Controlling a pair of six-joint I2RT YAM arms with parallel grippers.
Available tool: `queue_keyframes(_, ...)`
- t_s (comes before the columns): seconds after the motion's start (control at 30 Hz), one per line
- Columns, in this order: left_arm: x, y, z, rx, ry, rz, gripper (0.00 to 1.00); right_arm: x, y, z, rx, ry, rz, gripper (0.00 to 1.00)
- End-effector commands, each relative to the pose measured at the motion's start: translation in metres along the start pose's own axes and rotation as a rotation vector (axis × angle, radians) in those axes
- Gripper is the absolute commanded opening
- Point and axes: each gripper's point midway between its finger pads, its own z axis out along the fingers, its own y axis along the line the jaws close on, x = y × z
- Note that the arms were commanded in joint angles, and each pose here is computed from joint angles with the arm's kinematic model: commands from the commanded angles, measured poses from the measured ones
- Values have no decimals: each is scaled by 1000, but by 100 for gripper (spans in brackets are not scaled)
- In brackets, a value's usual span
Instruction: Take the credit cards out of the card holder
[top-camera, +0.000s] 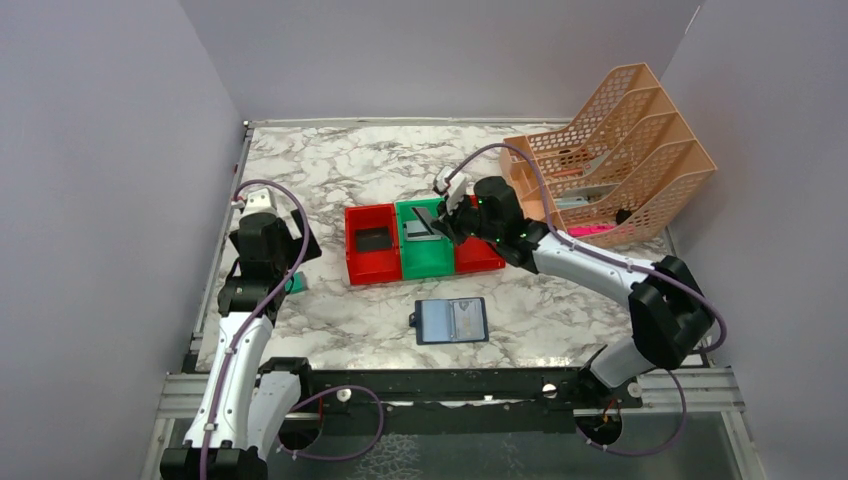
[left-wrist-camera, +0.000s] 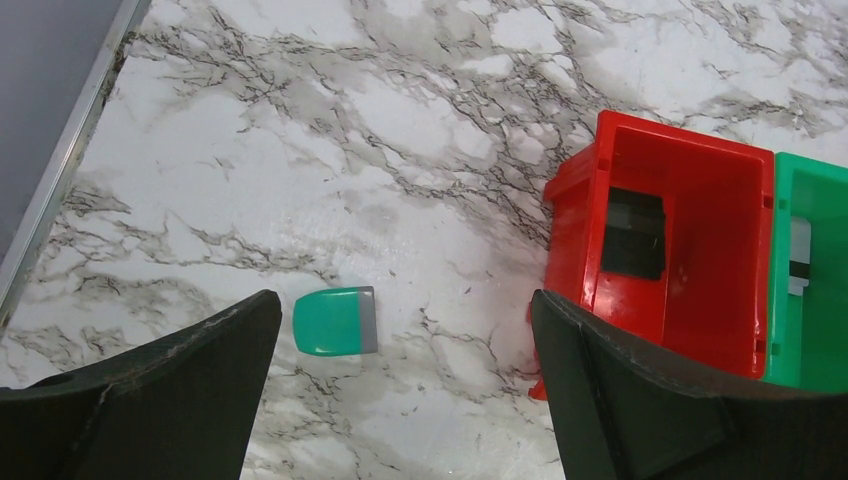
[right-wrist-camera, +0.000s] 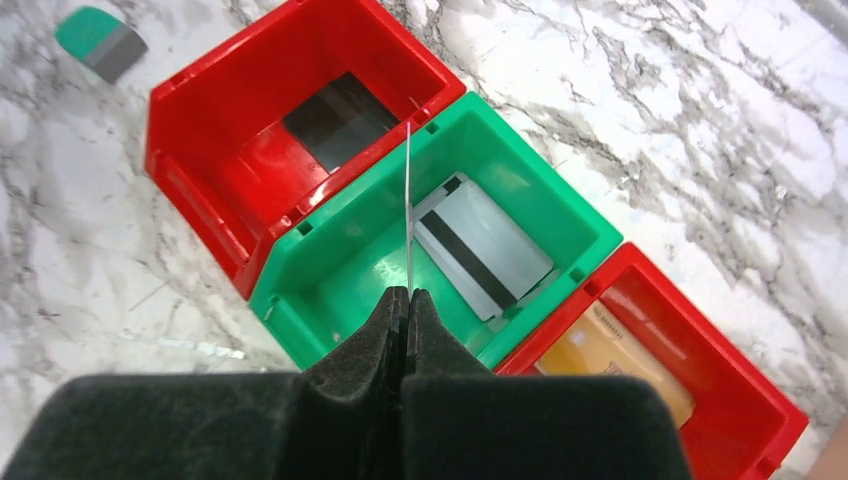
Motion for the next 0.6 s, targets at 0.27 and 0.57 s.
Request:
queue_keyframes(0.27, -2, -4, 5, 20, -6, -9, 99, 25, -20, 34, 103, 175, -276, 2)
queue_keyframes(0.57, -2, -9, 3, 47, -3, -8, 99, 38, -33, 53, 170, 238, -448, 3)
